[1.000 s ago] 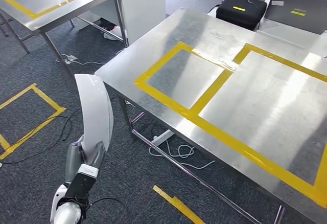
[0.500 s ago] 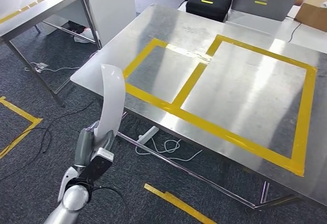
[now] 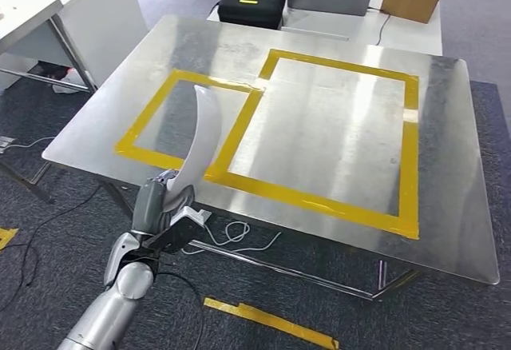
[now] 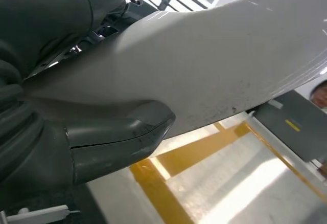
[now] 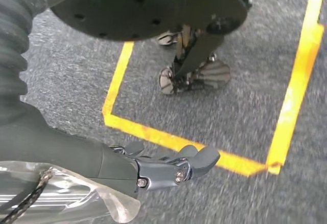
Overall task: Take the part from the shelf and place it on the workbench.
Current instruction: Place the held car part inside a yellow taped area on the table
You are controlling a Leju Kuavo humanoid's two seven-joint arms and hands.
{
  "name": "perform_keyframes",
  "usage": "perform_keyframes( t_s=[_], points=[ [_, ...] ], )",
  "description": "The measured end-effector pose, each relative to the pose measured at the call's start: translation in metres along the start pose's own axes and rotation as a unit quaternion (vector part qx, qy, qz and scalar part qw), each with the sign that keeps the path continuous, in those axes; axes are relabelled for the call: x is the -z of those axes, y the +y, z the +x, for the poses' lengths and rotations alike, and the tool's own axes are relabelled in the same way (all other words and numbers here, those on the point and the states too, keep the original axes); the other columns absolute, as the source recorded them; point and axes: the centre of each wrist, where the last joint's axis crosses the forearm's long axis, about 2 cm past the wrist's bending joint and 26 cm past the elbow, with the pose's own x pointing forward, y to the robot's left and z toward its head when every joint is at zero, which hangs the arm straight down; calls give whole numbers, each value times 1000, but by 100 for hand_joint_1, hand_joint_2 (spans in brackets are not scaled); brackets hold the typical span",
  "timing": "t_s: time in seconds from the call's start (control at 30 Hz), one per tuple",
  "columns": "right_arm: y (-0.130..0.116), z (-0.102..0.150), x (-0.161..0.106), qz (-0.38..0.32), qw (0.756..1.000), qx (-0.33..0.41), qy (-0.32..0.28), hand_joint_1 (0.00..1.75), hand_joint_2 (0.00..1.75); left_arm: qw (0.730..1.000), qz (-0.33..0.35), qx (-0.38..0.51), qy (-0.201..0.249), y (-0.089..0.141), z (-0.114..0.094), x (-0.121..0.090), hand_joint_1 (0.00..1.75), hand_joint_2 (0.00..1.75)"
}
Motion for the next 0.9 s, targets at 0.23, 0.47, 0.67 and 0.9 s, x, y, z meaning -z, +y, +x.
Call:
perform_keyframes(
  t_s=[0.23,0.47,0.67,0.9],
  points=[
    [-4,-2,-1,2,1000,-5,3,0,175,999,-5,50,1,-7,4,21,175,175],
    [-8,2,2,9,1000,-10,0,0,175,991,-27,132,12,-21,2,45,175,175],
    [-9,3,3,14,1000,-11,-3,0,175,987,-36,155,7,-29,7,64,175,175],
    [-9,3,3,17,1000,-13,-3,0,175,986,-47,160,10,-34,6,67,175,175]
  ],
)
